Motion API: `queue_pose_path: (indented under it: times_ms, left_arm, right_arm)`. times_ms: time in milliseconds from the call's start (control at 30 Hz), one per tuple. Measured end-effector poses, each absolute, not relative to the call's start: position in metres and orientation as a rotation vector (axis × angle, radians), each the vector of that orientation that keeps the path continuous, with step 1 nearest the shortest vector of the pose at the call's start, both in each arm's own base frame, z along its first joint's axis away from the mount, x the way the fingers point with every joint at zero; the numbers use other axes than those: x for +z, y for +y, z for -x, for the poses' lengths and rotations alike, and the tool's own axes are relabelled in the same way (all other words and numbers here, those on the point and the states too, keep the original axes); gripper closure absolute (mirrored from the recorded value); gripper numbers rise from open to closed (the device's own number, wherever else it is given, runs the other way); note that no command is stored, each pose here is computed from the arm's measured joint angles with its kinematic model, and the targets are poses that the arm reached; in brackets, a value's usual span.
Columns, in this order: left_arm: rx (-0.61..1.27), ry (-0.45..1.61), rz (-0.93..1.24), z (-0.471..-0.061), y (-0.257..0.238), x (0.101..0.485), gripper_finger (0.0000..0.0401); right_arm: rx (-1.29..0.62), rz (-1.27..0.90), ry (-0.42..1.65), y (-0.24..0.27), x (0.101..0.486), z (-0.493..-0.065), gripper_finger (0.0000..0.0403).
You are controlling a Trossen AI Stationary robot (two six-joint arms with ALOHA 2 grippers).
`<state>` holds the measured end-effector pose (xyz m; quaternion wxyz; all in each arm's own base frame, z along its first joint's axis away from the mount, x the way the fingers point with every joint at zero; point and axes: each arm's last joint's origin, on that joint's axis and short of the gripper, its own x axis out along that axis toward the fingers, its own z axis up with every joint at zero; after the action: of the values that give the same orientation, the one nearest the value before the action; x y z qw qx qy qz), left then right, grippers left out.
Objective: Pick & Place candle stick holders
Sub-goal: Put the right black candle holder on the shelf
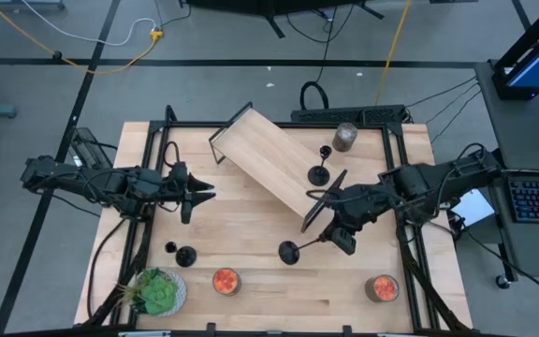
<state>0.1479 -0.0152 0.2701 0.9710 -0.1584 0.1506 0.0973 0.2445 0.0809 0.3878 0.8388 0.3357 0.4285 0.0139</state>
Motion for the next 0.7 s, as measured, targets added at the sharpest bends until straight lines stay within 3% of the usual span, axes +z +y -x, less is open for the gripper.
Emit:
queue_pose_path:
  times_ms: [500, 700]
  left_arm:
    - [0.197, 0.304, 0.323, -0.148, -0.015, 0.270, 0.0274]
    - [0.196, 0.304, 0.323, -0.148, -0.015, 0.270, 0.0274]
  right_arm:
    - [-0.130, -0.515, 0.928, 0.048, 0.456, -0.255, 0.0395]
    - [-0.207, -0.468, 1.021, 0.025, 0.458, -0.260, 0.0395]
